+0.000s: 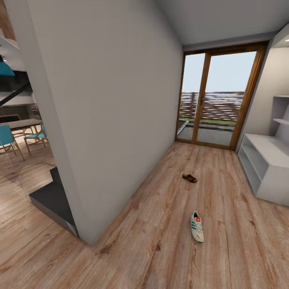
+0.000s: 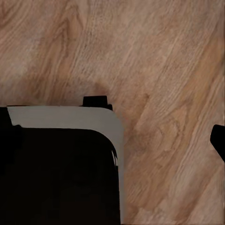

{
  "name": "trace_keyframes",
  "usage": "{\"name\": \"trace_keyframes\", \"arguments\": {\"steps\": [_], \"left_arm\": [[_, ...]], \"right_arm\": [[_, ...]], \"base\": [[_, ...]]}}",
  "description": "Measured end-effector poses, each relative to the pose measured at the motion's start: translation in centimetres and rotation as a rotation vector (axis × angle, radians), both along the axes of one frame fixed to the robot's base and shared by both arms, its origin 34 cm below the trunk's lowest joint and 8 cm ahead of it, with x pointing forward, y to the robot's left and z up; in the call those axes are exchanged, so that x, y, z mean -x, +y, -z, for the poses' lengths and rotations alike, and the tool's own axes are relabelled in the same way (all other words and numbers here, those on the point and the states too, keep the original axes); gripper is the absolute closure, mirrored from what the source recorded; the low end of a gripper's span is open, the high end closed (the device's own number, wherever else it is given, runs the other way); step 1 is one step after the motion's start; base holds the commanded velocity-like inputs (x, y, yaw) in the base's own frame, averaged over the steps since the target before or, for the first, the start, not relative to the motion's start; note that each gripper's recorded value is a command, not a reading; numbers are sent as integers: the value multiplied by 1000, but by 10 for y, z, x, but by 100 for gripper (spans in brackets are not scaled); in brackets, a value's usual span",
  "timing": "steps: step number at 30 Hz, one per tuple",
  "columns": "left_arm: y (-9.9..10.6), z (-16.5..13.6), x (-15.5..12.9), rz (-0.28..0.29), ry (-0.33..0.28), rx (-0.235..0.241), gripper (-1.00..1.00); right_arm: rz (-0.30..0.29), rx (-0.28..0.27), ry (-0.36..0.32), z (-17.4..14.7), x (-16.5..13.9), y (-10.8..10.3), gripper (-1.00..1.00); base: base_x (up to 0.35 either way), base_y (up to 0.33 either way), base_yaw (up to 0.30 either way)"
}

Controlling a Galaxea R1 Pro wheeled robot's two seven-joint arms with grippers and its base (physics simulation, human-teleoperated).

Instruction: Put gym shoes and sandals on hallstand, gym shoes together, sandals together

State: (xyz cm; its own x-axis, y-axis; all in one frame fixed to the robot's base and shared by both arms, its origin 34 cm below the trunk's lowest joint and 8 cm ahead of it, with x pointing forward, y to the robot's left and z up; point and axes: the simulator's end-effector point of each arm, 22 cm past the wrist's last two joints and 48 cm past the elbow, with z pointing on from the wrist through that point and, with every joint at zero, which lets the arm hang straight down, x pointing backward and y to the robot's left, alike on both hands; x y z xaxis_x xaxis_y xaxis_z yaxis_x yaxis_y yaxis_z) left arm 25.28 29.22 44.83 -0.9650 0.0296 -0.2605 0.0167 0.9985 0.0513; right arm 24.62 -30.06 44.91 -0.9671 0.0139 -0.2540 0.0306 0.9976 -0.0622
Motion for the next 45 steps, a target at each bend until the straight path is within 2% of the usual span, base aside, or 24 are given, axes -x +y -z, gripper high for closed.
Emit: {"name": "trace_keyframes", "arguments": {"steps": [5, 10, 11, 12, 13, 14, 16, 17, 21, 29, 45], "left_arm": [[0, -8, -41, 6, -85, -1, -100], [-1, -19, -82, 11, -170, 0, -100], [-2, -43, -142, 18, -324, 1, -100], [-2, -72, -216, 20, -433, 0, -100], [-3, -80, -233, 21, -459, 0, -100], [-3, -71, -213, 21, -431, 0, -100], [-2, -71, -212, 22, -433, -1, -100], [4, -72, -213, 16, -440, -9, -100], [11, -74, -215, 12, -453, -17, -100], [14, -75, -214, 12, -458, -21, -100], [19, -76, -215, 10, -461, -28, -100]], "right_arm": [[14, 30, -77, -9, -34, -24, -100], [12, 29, -139, -16, -63, -25, -100], [7, 30, -208, -28, -94, -25, -100], [-3, 35, -356, -59, -157, -25, -100], [-20, 42, -564, -118, -237, -24, -100], [-26, 43, -624, -138, -258, -23, -100], [-23, 41, -590, -127, -246, -23, -100], [-20, 38, -553, -114, -233, -22, -100], [-17, 36, -531, -107, -225, -21, -100], [-14, 35, -526, -106, -223, -21, -100], [-9, 35, -523, -104, -222, -21, -100]], "base": [[0, 0, 0], [0, 0, 0], [0, 0, 0], [0, 0, 0], [11, 0, 0], [40, 0, 0], [162, -52, 0], [249, -125, 0], [267, -172, 0], [263, -220, -53], [244, -232, -275]]}}
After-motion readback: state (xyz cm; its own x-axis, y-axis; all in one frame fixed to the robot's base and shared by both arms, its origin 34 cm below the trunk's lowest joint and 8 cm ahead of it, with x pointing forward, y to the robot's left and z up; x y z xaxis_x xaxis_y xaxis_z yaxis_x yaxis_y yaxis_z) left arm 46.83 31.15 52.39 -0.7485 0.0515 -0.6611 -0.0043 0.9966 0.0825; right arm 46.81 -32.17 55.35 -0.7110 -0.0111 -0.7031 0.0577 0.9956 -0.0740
